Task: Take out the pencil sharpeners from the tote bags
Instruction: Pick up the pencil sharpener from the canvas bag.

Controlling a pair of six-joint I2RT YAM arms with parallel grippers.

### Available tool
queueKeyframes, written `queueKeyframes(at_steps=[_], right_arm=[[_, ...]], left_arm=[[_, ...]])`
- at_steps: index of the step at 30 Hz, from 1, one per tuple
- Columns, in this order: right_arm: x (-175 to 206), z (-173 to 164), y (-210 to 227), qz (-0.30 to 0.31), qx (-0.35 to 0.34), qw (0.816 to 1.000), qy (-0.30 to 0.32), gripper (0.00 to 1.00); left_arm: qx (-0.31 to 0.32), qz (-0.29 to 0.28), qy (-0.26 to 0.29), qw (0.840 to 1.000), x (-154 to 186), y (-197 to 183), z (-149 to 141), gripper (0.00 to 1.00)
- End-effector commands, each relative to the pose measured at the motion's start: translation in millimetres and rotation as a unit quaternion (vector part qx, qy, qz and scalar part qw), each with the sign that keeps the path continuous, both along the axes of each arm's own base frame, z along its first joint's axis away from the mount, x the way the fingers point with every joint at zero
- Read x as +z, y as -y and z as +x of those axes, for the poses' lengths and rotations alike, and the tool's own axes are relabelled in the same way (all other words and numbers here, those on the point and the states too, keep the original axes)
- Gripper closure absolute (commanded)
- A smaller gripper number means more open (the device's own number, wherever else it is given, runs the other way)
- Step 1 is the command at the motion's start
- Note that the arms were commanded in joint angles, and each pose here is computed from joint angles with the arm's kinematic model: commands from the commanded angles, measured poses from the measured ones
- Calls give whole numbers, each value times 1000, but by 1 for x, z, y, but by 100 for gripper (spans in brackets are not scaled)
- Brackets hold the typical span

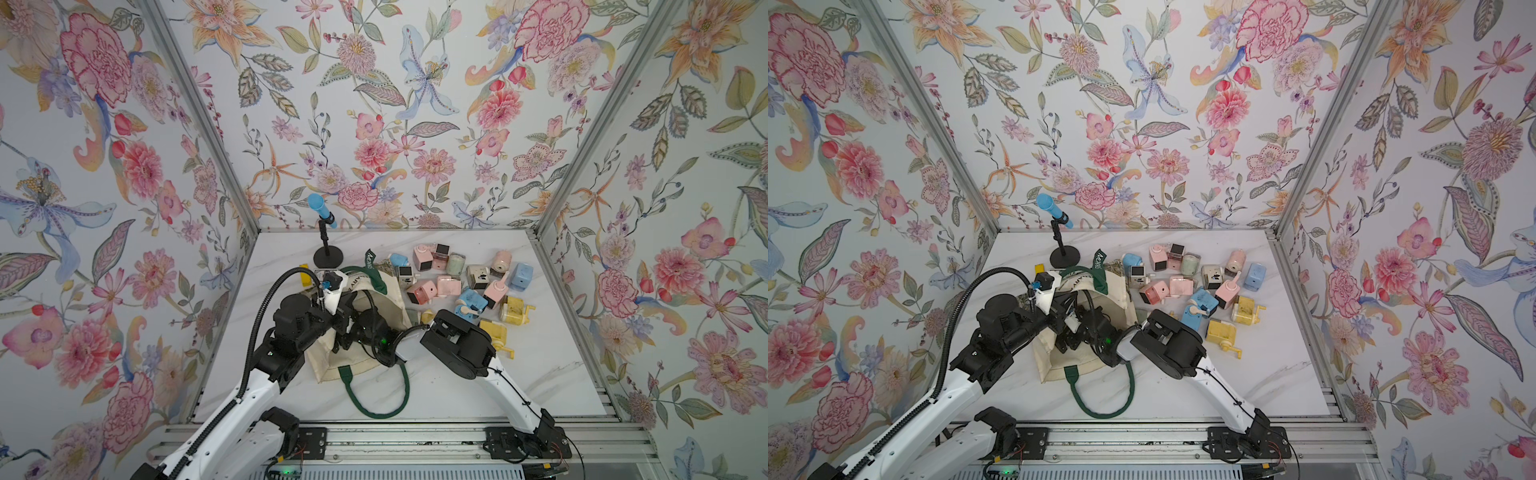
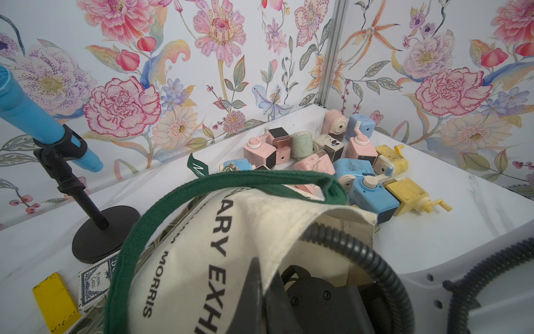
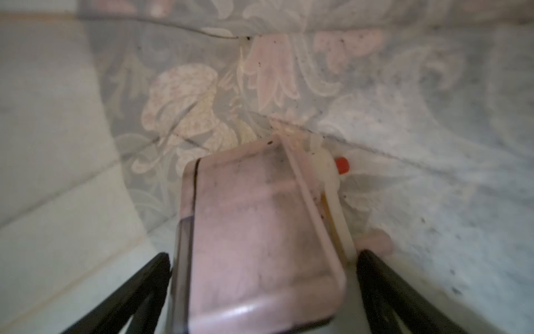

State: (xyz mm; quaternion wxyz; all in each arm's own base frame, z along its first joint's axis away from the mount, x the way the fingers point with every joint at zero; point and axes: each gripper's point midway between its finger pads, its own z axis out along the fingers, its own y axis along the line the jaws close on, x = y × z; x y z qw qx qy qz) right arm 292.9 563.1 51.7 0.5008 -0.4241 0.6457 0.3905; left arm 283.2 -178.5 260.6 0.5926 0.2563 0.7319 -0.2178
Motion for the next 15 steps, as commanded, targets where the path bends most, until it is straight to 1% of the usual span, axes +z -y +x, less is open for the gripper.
queueKeyframes(at_steps=[1,4,5,7,8,12,15], right_arm=[[5,-9,-13,-2,26,999,34,0],[8,-7,-14,9,36,999,30,0],[9,-6,-15,12,41,999,29,2],[9,-9,-16,14,54,998,28,8],[10,-10,-16,14,58,998,27,13],[0,-15,-9,-12,63,998,17,26],[-6,-22,2,-9,66,997,24,31]], left_arm=[[-26,-33,45,998,28,7,-3,100],[-27,-33,41,998,25,8,-2,100],[-28,-33,41,998,25,8,-2,100],[-27,-33,41,998,25,8,-2,100],[-26,-33,40,998,25,7,-2,100],[-23,-37,38,998,22,5,-3,100],[-20,-37,42,998,22,4,-4,100]])
